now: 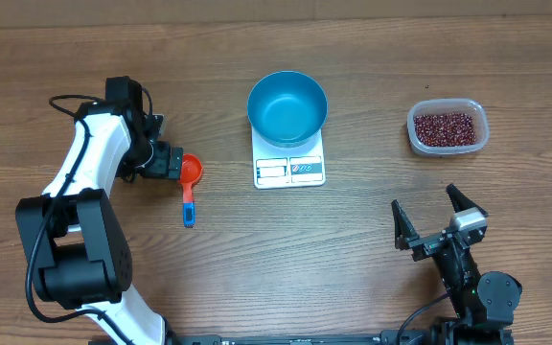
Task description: Scoop item into bowl and weigh 150g on scale
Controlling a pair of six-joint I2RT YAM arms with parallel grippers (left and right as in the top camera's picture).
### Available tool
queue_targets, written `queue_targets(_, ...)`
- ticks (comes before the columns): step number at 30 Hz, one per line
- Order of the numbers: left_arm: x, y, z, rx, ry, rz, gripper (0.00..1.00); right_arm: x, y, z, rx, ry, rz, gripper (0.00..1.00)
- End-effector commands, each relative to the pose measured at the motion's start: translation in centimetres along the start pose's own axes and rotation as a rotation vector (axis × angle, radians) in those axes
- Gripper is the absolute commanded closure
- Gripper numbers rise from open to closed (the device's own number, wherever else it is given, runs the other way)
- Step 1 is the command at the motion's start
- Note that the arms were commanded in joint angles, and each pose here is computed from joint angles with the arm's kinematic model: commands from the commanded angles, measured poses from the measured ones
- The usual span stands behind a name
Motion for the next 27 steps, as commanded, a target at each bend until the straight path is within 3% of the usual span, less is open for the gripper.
queue_targets(1,0.5,0.21,0.24,-0.005,-0.02,-0.006,0.0,-0.27,0.04,-0.01,0.005,0.0,-0.006,0.0)
queue_targets(27,0.53,0.13,-0.03,-0.013,-0.02,-0.005,0.03,-0.27,0.04,-0.01,0.005,-0.001,-0.006,0.0)
Point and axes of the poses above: each gripper's point midway between its finger pads, its own z axis back along the fingers, its own y axis along the line the jaws close on, x = y × z, the point moved 7 cm from there along z, back along the fingers, and after that the axes turned 14 degrees about -z, right-handed, at the moved point
